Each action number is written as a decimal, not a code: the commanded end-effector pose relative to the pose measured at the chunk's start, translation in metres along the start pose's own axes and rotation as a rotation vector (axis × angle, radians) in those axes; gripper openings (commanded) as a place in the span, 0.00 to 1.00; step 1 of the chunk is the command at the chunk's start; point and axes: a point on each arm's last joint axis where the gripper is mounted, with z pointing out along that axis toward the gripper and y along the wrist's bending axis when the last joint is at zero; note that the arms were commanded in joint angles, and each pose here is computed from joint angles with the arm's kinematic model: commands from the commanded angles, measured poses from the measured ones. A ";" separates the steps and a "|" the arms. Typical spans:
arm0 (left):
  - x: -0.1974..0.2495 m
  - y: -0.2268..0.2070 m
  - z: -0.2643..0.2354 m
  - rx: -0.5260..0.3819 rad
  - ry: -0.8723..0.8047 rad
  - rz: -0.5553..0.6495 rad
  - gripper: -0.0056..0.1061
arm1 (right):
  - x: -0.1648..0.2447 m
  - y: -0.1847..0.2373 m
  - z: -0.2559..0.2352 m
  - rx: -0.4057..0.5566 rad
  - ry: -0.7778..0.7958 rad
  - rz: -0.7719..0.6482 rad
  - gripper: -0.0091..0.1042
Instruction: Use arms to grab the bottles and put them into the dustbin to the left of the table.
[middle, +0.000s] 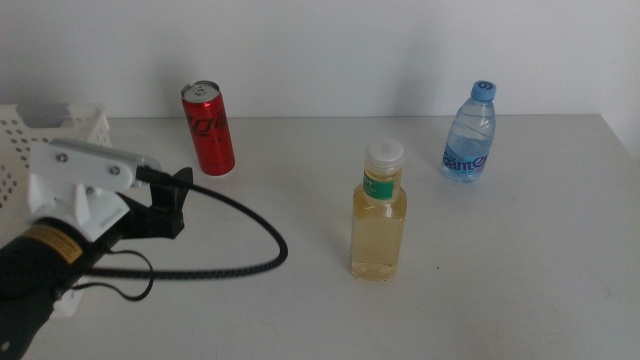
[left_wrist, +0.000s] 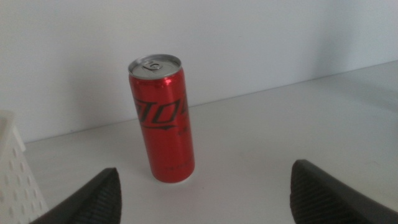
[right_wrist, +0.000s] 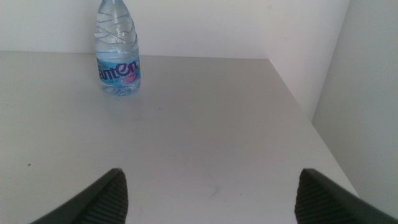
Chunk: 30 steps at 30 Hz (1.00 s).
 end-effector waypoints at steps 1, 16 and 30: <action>-0.025 0.004 0.017 -0.029 -0.075 -0.020 0.87 | -0.011 -0.001 -0.003 0.018 -0.102 -0.017 0.70; -0.030 0.022 0.121 -0.067 -0.067 -0.042 0.87 | -0.011 -0.001 -0.003 0.018 -0.102 -0.017 0.70; -0.008 0.039 0.192 -0.087 -0.071 -0.045 0.87 | -0.011 -0.001 -0.003 0.018 -0.103 -0.016 0.70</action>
